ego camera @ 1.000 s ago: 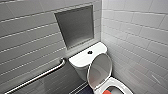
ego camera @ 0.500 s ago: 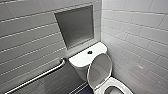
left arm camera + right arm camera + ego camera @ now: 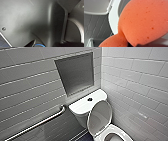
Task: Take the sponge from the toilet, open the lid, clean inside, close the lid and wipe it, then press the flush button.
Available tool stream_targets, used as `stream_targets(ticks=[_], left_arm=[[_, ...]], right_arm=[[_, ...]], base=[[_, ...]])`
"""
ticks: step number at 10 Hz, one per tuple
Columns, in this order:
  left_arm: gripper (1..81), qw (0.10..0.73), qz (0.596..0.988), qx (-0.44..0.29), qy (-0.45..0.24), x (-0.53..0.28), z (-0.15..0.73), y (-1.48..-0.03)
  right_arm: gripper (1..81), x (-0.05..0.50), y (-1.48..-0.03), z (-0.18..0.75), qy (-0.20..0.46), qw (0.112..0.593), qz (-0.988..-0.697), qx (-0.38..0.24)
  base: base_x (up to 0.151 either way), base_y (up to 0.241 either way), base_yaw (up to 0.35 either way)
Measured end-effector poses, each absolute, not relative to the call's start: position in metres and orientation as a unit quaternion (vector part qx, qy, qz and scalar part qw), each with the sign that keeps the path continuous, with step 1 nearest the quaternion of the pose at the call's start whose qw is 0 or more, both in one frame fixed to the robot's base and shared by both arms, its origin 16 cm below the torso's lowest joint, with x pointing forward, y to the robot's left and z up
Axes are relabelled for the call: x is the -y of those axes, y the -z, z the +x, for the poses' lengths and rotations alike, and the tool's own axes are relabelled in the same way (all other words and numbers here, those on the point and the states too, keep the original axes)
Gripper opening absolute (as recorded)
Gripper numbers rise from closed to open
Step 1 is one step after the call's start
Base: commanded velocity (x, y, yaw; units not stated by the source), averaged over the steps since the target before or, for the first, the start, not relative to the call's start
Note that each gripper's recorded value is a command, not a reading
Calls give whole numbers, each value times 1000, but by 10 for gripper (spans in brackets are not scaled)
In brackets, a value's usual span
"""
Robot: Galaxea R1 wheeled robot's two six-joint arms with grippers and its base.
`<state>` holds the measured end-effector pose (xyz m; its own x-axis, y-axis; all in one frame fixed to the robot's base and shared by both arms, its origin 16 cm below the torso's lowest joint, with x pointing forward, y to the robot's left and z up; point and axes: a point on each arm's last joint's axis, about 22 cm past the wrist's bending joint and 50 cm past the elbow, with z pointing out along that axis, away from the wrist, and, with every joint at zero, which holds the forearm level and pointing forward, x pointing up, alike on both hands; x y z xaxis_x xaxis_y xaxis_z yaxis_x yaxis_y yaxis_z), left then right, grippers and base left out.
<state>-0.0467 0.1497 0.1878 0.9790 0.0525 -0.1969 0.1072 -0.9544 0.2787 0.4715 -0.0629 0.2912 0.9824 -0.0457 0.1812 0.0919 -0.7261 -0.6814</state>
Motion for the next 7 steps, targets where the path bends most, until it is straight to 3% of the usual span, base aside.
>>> stream_targets(ticks=[7], left_arm=[[811, 146, 984, -40, 94, -150, -47, -188]], right_arm=[[10, 139, -323, 441, 115, 322, -939, -35]], base=[[0, 0, 0]])
